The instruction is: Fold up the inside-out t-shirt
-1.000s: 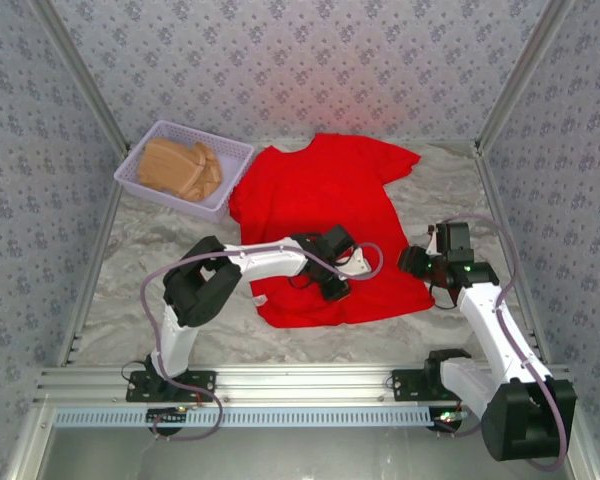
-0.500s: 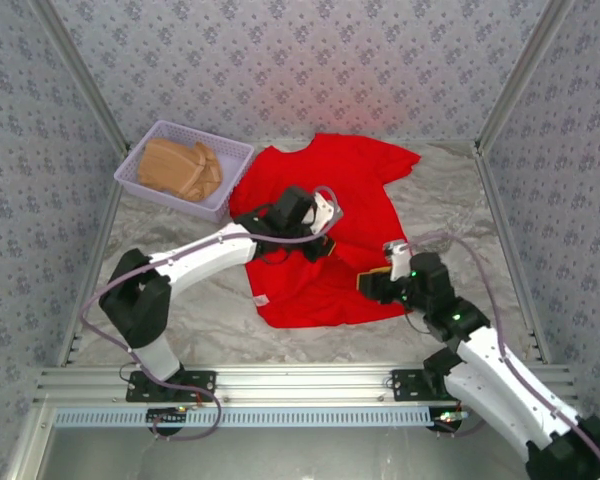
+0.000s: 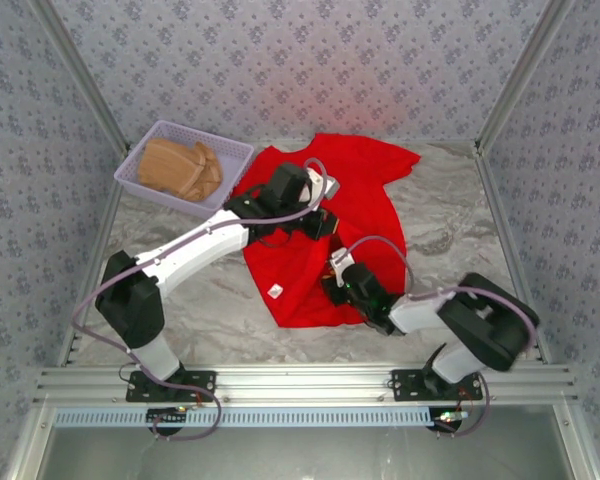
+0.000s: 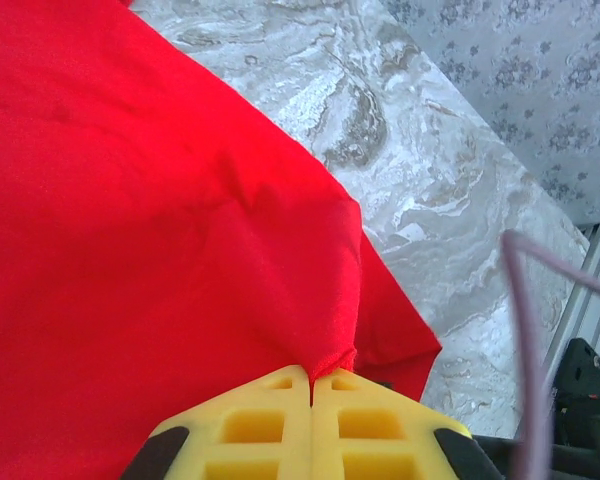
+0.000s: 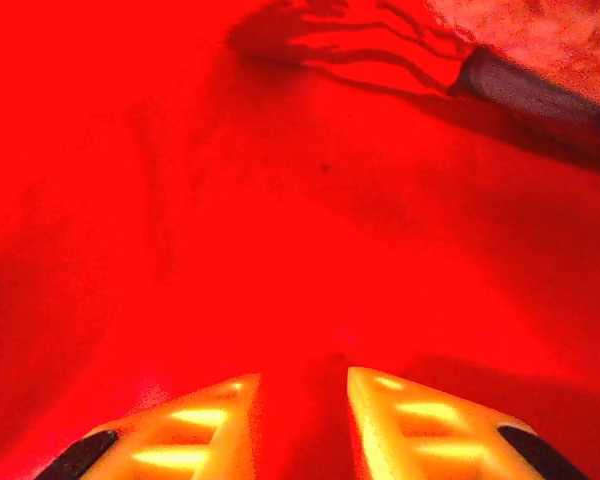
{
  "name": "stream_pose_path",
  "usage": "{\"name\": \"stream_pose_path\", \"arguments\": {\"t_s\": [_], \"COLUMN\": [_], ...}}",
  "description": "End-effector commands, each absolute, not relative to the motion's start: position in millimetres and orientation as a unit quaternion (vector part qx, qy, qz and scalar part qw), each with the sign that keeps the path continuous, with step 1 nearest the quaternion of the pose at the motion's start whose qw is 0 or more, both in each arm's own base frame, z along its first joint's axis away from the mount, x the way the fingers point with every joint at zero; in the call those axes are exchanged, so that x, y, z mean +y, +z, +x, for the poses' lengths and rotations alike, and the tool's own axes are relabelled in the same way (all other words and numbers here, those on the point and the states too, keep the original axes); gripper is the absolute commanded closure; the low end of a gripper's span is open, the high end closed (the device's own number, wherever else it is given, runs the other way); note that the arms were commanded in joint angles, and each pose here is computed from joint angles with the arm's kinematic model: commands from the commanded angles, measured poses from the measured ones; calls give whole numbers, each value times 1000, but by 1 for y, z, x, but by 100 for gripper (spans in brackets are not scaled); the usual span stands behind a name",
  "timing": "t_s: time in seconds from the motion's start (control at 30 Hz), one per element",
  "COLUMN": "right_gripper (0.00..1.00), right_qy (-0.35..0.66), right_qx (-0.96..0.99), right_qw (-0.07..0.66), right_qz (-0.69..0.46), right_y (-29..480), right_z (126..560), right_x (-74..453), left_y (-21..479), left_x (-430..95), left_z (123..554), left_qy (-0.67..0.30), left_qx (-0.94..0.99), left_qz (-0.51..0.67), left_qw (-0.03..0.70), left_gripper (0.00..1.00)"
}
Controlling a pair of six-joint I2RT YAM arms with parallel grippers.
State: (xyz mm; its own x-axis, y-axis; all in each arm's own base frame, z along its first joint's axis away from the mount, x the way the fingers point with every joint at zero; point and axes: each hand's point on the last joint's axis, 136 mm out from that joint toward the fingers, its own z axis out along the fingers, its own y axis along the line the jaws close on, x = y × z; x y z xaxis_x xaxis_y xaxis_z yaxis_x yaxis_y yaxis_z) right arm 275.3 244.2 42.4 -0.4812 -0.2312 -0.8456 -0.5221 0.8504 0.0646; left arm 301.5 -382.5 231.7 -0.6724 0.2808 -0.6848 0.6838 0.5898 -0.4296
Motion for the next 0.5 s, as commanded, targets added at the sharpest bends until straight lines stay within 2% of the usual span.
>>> {"name": "stream_pose_path", "arguments": {"t_s": [0.0, 0.13, 0.33, 0.47], "right_gripper": [72, 74, 74, 75], "right_qy": [157, 128, 73, 70], "right_qx": [803, 803, 807, 830], "right_qw": [548, 562, 555, 527], "right_qz": [-176, -154, -190, -172], "right_y": [76, 74, 68, 59], "right_z": [315, 333, 336, 348], "right_x": [256, 246, 264, 262], "left_y": [296, 315, 336, 348], "left_x": [-378, -373, -382, -383], "left_z": [295, 292, 291, 281], "left_qy": [-394, -395, -417, -433], "left_qx": [812, 802, 788, 774], "left_qz": [283, 289, 288, 299], "left_qw": [326, 344, 350, 352], "left_gripper": [100, 100, 100, 100]}}
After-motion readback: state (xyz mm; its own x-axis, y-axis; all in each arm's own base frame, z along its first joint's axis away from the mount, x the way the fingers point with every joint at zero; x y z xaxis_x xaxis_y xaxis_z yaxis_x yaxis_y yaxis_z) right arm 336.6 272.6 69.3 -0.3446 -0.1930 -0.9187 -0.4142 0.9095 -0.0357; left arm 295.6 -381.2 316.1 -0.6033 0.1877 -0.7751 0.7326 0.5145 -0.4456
